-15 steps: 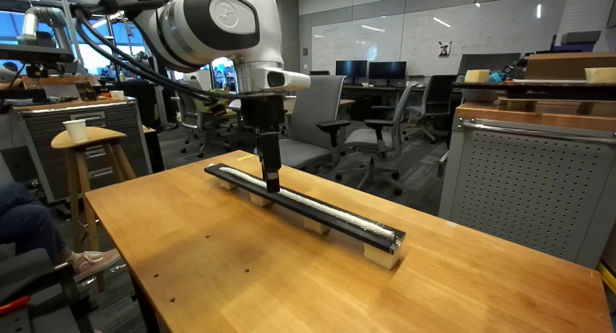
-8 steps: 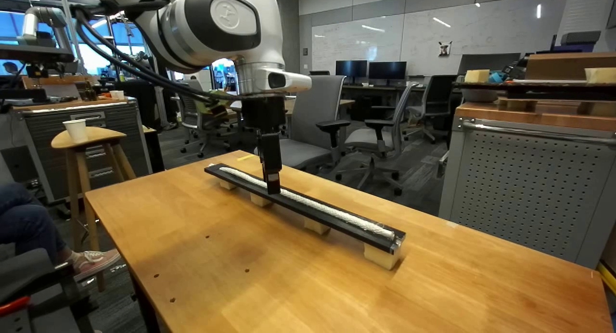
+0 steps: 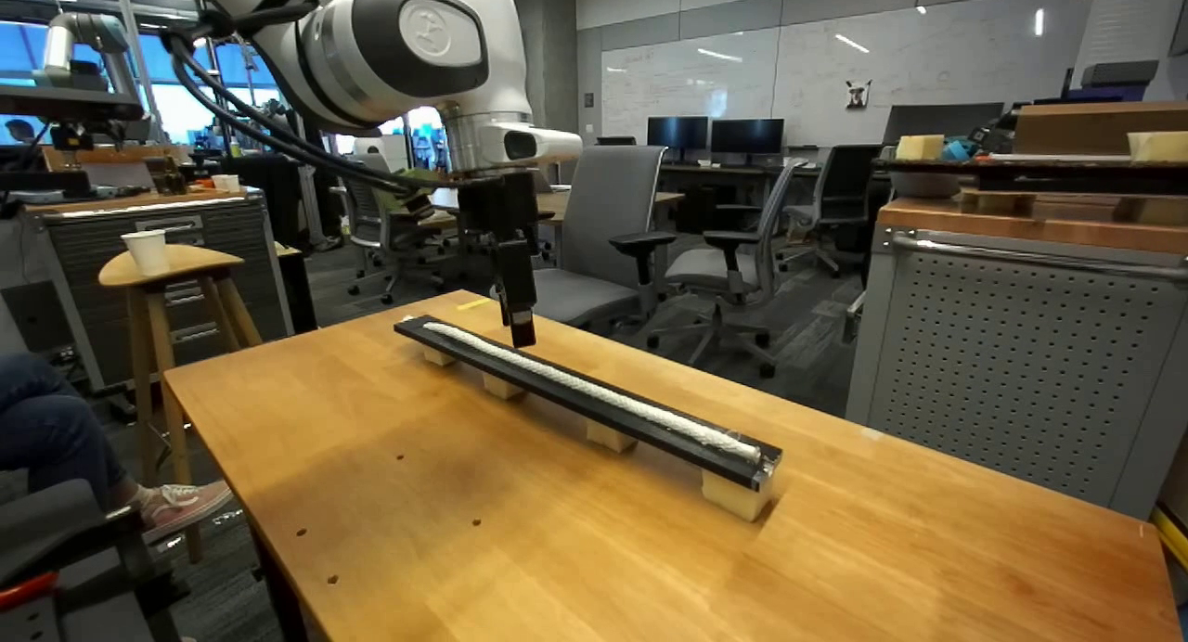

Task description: Put the rope on the skate then press on it

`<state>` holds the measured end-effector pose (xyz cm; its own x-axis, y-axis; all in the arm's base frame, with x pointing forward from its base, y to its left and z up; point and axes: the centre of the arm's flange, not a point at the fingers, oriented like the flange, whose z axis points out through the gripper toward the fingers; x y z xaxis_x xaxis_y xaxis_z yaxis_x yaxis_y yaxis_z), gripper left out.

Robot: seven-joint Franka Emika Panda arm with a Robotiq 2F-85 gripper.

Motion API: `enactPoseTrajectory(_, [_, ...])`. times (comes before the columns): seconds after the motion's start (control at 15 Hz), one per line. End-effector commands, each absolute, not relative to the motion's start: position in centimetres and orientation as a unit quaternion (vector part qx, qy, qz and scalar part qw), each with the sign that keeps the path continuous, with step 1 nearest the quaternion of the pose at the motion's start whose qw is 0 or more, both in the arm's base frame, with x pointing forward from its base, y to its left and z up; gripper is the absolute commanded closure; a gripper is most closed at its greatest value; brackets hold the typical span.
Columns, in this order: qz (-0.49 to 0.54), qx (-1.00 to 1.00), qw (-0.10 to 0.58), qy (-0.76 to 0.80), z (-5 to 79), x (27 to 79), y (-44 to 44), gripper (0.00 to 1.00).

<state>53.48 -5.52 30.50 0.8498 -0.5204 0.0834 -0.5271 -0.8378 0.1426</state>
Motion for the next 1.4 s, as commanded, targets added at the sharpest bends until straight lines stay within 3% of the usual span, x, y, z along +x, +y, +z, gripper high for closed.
enactPoseTrajectory(0.0, [0.036, 0.960, 0.065, -0.271, 32.7, 56.2, -1.4, 0.00])
enactPoseTrajectory(0.73, [0.014, 0.957, 0.034, -0.287, 32.9, 66.3, 11.3, 0.00])
enactPoseTrajectory(1.33, [-0.017, 0.975, 0.032, -0.219, 29.7, 68.1, 18.7, 0.00])
